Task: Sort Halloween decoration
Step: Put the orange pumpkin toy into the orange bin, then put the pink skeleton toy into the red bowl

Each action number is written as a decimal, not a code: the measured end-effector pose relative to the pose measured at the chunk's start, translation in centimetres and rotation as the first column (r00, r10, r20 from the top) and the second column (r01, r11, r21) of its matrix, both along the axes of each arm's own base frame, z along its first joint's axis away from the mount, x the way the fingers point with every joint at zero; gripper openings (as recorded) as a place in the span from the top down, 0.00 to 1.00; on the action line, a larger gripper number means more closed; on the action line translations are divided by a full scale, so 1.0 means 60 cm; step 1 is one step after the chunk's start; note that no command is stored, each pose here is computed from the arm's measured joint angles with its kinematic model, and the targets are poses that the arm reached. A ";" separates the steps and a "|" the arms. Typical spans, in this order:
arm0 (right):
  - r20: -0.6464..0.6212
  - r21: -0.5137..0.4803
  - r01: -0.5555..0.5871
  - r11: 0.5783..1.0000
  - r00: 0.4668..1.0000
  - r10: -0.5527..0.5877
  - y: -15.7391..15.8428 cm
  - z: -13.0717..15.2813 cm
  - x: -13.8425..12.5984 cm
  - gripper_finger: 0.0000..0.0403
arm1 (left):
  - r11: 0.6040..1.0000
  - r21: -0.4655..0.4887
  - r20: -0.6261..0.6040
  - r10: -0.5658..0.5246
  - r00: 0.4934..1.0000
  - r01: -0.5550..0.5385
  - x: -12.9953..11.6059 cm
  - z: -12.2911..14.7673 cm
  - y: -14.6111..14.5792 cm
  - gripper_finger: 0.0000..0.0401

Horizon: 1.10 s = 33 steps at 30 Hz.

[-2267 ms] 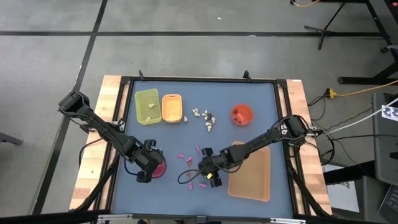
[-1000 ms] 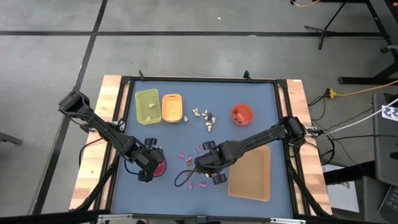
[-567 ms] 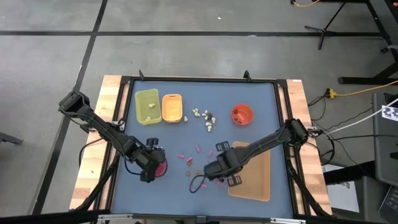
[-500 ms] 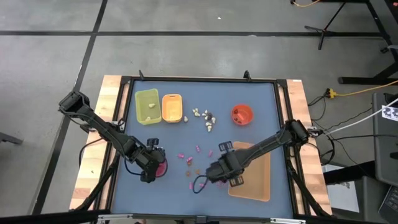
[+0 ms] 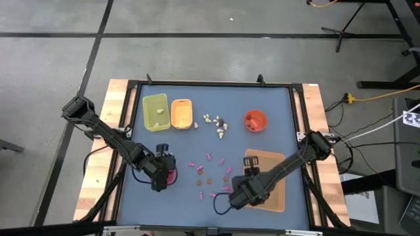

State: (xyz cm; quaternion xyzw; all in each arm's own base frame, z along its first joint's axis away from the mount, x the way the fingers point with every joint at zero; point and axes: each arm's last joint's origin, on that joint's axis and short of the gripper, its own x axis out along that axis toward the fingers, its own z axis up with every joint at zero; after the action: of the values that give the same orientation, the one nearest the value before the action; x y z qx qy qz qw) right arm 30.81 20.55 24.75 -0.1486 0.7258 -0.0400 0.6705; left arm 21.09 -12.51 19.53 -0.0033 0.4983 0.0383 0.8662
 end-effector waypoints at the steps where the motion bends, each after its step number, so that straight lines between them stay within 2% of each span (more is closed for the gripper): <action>1: -0.001 0.001 -0.001 1.000 1.000 0.001 0.001 0.000 0.000 0.75 | 1.000 -0.005 0.008 0.000 1.000 0.000 0.001 0.001 -0.001 0.58; 9: -0.019 0.027 0.008 1.000 1.000 -0.008 0.001 0.000 -0.001 0.74 | 0.996 0.047 0.069 -0.077 0.995 0.073 0.009 0.005 -0.004 0.58; 18: -0.014 0.018 0.006 1.000 1.000 -0.006 0.000 0.000 0.000 0.53 | 0.987 0.103 0.129 -0.135 0.982 0.122 0.026 0.012 0.004 0.58; 23: 0.000 0.000 0.001 1.000 1.000 -0.001 -0.001 0.000 0.000 0.45 | 0.977 0.148 0.169 -0.181 0.969 0.157 0.041 0.017 0.017 0.58; 28: 0.004 0.003 0.001 1.000 1.000 -0.001 0.000 0.000 0.001 0.42 | 0.970 0.179 0.229 -0.201 0.952 0.162 0.061 0.026 0.035 0.58; 33: 0.005 0.004 0.001 1.000 1.000 -0.001 0.000 0.000 0.001 0.42 | 0.973 0.151 0.269 -0.208 0.941 0.172 0.077 0.031 0.055 0.58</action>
State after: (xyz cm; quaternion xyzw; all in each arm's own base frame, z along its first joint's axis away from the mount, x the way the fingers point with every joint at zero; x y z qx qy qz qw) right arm 30.89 20.55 24.73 -0.1469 0.7241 -0.0394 0.6727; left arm 25.73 -9.19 21.41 0.0937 0.3641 -0.0153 0.9265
